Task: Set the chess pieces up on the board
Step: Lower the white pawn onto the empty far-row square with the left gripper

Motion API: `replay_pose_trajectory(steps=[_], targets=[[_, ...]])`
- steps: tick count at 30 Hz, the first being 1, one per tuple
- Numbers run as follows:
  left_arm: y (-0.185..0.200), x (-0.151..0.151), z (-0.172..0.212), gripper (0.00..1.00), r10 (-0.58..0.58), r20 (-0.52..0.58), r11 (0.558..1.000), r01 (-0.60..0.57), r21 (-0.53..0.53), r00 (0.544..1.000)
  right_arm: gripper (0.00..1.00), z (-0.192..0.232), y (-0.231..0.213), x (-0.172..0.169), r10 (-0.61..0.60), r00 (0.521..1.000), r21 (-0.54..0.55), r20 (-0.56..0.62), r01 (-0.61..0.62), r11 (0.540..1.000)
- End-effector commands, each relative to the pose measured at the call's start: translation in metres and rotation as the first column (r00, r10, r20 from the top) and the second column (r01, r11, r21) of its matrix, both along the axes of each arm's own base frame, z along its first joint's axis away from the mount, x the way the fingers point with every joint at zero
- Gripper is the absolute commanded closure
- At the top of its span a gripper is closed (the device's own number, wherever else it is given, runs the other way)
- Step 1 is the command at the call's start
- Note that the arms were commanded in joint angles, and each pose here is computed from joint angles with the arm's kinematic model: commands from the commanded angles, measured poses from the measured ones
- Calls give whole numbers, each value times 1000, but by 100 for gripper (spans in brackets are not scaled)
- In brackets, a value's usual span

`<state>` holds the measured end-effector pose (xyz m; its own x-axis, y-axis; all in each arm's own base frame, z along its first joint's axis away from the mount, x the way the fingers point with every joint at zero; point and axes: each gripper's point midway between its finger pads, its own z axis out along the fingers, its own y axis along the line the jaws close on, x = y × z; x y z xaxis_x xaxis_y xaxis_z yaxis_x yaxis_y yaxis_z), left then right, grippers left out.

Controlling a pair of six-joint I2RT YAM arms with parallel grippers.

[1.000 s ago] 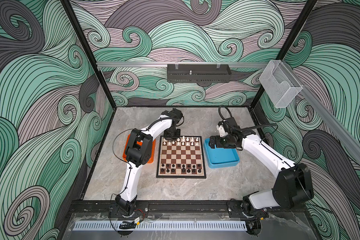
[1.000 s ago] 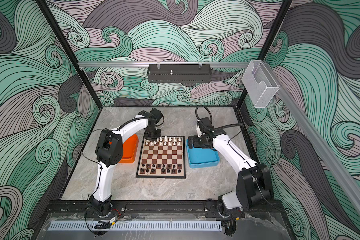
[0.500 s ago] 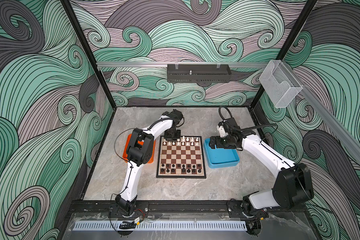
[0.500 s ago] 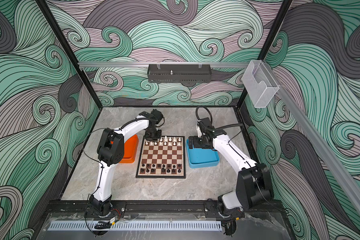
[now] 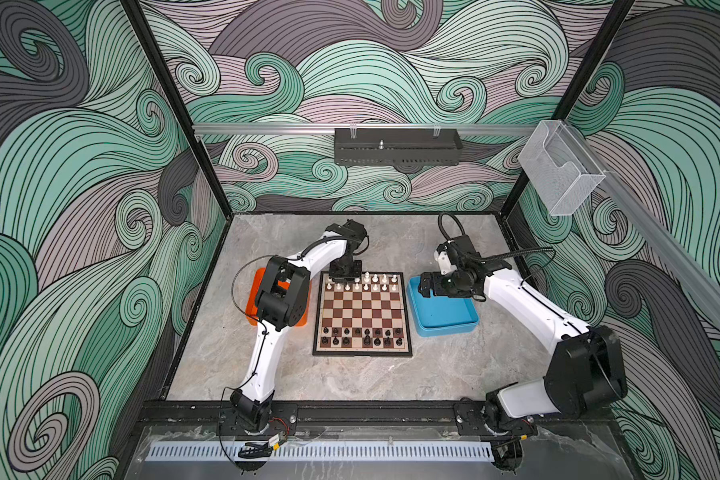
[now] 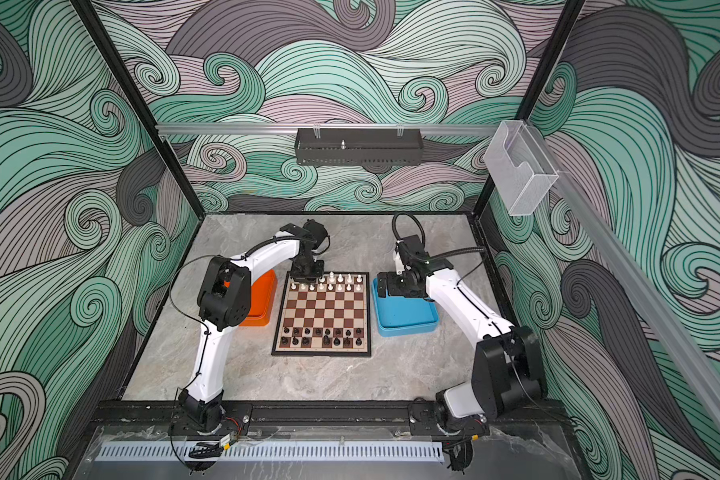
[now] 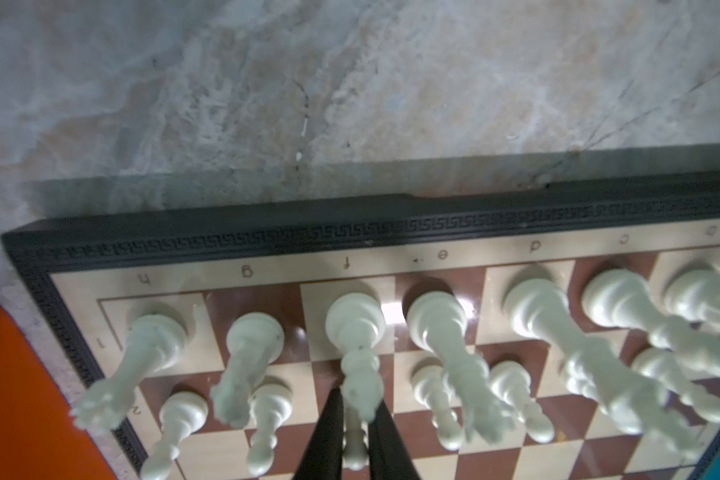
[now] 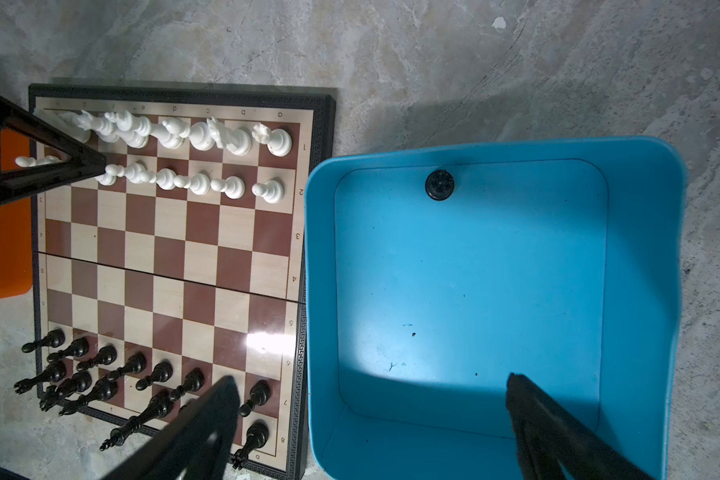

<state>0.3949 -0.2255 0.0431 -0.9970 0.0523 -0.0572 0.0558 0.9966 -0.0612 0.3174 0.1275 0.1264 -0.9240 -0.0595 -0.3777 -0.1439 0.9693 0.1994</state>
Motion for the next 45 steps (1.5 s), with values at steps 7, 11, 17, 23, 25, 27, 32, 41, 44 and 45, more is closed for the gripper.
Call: replay_pose_trajectory(steps=[7, 11, 17, 23, 25, 27, 32, 41, 44, 45], targets=[[-7, 6, 3, 84, 0, 19, 1000, 0, -4, 1000, 0, -6, -2, -1, 0, 1000, 0, -17, 0, 1000], [-7, 7, 5, 85, 0, 25, 1000, 0, -2, 1000, 0, -7, -2, -1, -1, 1000, 0, -21, 1, 1000], [-6, 8, 5, 87, -1, 26, 1000, 1, 1, 1000, 0, -7, -2, -1, -1, 1000, 2, -23, 1, 1000], [-5, 9, 7, 87, 0, 33, 1000, 0, 6, 999, 0, -7, -2, -1, -1, 1000, 2, -23, 1, 1000], [-5, 9, 7, 87, 0, 33, 1000, 0, 8, 999, 0, -7, -2, -1, -1, 1000, 4, -22, 1, 1000], [-5, 8, 6, 87, -1, 30, 1000, 0, 11, 1000, 0, -7, -2, -1, -1, 1000, 4, -24, 2, 1000], [-4, 7, 3, 85, -1, 23, 1000, 1, 15, 1000, 0, -7, -2, -1, -1, 1000, 3, -22, 1, 1000], [-3, 6, 1, 83, 0, 19, 1000, 0, 17, 1000, 0, -7, -2, -1, -3, 1000, 5, -23, 3, 1000], [-4, 6, 2, 81, 0, 21, 1000, 0, 15, 1000, 0, -7, -2, -1, -3, 1000, 4, -22, 3, 1000], [-4, 6, 1, 81, 0, 19, 1000, 0, 16, 1000, 0, -7, -2, -1, -3, 1000, 4, -24, 3, 1000]])
